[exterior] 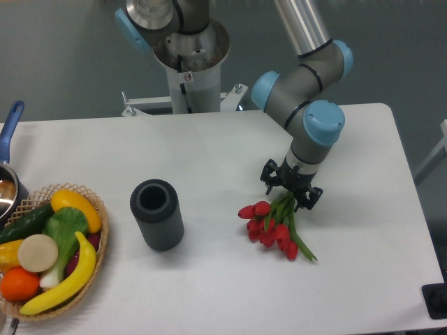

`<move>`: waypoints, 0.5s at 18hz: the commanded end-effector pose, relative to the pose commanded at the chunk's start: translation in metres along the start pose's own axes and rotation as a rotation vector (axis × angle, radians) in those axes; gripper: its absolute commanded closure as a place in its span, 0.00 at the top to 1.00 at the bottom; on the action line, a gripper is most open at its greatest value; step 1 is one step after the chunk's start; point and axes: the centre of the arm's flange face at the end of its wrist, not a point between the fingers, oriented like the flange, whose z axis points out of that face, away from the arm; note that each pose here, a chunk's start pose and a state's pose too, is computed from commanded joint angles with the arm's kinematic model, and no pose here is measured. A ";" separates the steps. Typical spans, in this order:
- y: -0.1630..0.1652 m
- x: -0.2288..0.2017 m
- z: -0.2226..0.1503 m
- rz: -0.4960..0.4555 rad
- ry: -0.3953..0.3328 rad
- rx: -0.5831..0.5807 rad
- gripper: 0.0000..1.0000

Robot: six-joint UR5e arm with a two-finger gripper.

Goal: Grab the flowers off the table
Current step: 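Lower the gripper onto the tulip stems and close it around them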

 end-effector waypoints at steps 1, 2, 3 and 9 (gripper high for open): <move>0.000 0.000 0.001 0.000 0.001 -0.002 0.70; 0.001 -0.001 0.001 -0.002 0.001 -0.002 0.68; 0.000 0.000 0.000 0.000 0.000 0.000 0.66; 0.000 0.000 -0.003 -0.005 -0.006 0.002 0.44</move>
